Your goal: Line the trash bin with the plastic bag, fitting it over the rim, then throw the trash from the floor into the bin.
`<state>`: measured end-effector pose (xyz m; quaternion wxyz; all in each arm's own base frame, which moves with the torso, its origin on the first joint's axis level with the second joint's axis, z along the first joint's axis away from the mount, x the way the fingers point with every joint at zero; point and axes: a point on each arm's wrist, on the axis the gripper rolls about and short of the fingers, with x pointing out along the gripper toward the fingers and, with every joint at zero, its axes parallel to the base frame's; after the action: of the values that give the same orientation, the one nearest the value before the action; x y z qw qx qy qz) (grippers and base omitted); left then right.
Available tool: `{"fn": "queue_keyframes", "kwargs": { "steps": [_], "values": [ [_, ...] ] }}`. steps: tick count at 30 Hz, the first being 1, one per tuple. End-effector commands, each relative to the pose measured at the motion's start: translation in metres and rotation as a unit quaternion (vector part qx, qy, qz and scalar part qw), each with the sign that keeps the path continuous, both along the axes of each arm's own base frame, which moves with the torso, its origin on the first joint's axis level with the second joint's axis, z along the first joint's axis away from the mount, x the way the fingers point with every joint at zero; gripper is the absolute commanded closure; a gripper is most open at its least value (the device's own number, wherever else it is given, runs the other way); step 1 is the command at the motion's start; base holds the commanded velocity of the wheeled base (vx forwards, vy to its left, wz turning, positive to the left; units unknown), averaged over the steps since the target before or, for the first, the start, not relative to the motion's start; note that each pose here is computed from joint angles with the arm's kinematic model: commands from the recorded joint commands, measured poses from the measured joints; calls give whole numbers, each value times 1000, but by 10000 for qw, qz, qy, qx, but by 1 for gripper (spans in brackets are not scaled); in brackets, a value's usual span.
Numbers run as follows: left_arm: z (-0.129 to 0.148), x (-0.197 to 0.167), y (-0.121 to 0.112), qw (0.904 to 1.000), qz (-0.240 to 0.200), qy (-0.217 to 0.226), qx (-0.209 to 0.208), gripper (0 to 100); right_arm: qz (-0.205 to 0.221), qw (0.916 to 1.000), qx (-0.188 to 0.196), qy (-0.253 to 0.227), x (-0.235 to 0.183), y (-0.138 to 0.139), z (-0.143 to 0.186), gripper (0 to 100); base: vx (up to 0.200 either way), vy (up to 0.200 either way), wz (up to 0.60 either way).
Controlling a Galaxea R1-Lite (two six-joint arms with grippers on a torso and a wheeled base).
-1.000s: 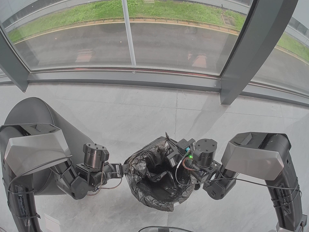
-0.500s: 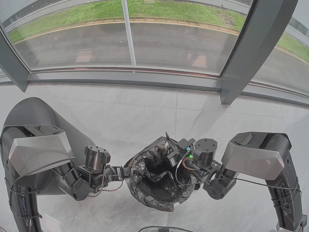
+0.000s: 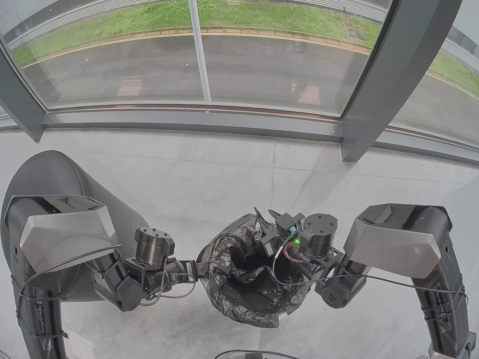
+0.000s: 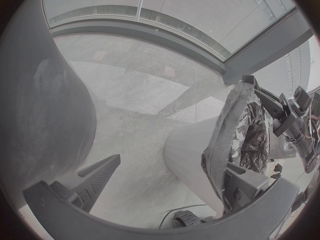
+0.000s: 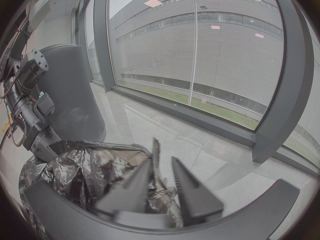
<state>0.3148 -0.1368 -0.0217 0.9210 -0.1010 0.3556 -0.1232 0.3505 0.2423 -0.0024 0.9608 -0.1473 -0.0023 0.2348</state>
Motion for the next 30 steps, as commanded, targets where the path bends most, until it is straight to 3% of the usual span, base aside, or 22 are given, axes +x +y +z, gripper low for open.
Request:
{"fn": "queue_keyframes", "kwargs": {
  "steps": [1, 16, 19, 25, 30],
  "values": [
    [2, 0, 0, 10000, 2, -22, -14, 0, 2, 10000, 58, -28, 0, 0, 4, 0, 0, 0, 0],
    [5, -1, 1, 10000, 14, -48, -32, 0, -67, 9995, 209, -207, 2, -3, 12, 0, 0, 0, 0],
    [6, 0, 3, 10000, 38, -56, -52, 0, -164, 9987, 422, -213, 2, -6, 18, 0, 0, 0, 0],
    [17, -4, 1, 9989, 37, -428, -199, 0, -240, 9979, 551, -254, -4, -9, 32, 0, 0, 0, 0],
    [18, -5, -3, 9988, -39, -458, -165, 0, -241, 9981, 529, -223, -4, -9, 29, 0, 0, 0, 0]
  ]
}}
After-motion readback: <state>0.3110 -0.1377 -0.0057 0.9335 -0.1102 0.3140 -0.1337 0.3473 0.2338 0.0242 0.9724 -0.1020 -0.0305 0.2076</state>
